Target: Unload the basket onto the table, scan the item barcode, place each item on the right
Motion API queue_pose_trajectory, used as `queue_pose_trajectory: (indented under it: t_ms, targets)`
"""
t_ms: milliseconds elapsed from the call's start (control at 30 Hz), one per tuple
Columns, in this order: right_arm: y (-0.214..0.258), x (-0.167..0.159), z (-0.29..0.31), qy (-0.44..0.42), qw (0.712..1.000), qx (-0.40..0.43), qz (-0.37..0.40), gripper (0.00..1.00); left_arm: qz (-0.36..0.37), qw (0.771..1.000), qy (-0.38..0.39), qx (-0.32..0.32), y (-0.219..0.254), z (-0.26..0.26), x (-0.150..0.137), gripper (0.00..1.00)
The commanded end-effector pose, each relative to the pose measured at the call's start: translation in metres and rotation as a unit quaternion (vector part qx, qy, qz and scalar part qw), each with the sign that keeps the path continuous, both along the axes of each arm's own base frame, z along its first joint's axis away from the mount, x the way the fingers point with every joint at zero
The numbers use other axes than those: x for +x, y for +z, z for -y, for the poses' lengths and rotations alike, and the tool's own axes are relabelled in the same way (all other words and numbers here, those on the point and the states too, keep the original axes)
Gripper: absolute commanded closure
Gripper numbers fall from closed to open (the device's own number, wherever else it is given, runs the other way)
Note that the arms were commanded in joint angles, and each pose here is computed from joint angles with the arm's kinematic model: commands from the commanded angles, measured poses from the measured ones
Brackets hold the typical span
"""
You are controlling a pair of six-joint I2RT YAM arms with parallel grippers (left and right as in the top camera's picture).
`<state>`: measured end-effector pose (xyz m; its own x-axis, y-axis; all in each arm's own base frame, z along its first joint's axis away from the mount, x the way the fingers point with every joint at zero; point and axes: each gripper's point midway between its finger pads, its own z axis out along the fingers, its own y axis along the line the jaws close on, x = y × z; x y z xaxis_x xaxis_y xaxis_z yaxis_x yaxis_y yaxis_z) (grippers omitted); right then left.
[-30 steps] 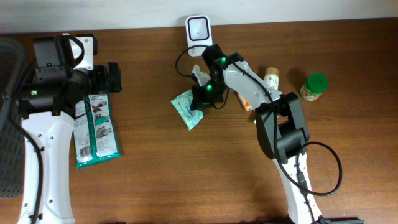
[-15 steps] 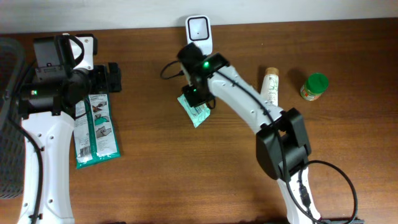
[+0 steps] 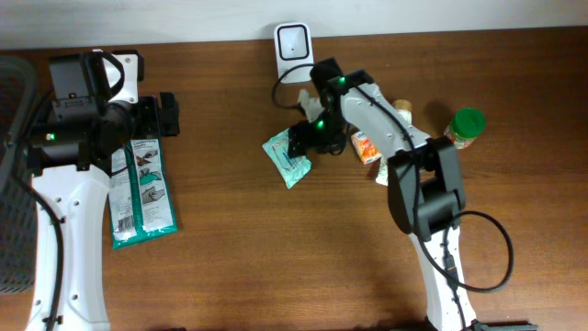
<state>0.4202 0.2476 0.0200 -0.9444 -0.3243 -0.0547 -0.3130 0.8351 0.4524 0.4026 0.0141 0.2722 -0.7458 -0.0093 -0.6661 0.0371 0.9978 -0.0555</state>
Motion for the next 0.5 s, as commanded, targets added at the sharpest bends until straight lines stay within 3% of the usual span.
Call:
queue_pose_trajectory:
  t_ms: [0, 133, 200, 333, 467]
  targets:
    - [-0.002, -0.011, -0.022, 0.027, 0.999, 0.036, -0.014, 0.17, 0.007, 1.000, -0.007, 0.000, 0.005, 0.002, 0.002, 0.01]
    - [-0.016, -0.017, -0.030, 0.025, 0.999, 0.026, -0.029, 0.20, 0.007, 1.000, -0.007, 0.000, 0.005, 0.002, 0.002, 0.01]
    - [-0.029, -0.019, -0.029, 0.006, 0.999, 0.012, -0.046, 0.27, 0.007, 1.000, -0.007, 0.000, 0.005, 0.002, 0.002, 0.01]
    - [-0.045, -0.019, -0.022, -0.035, 0.996, 0.001, -0.078, 0.71, 0.007, 1.000, -0.007, 0.000, 0.005, 0.002, 0.002, 0.01]
    - [-0.042, -0.014, -0.019, -0.042, 0.996, 0.012, -0.077, 0.92, 0.007, 1.000, -0.007, 0.000, 0.005, 0.002, 0.002, 0.01]
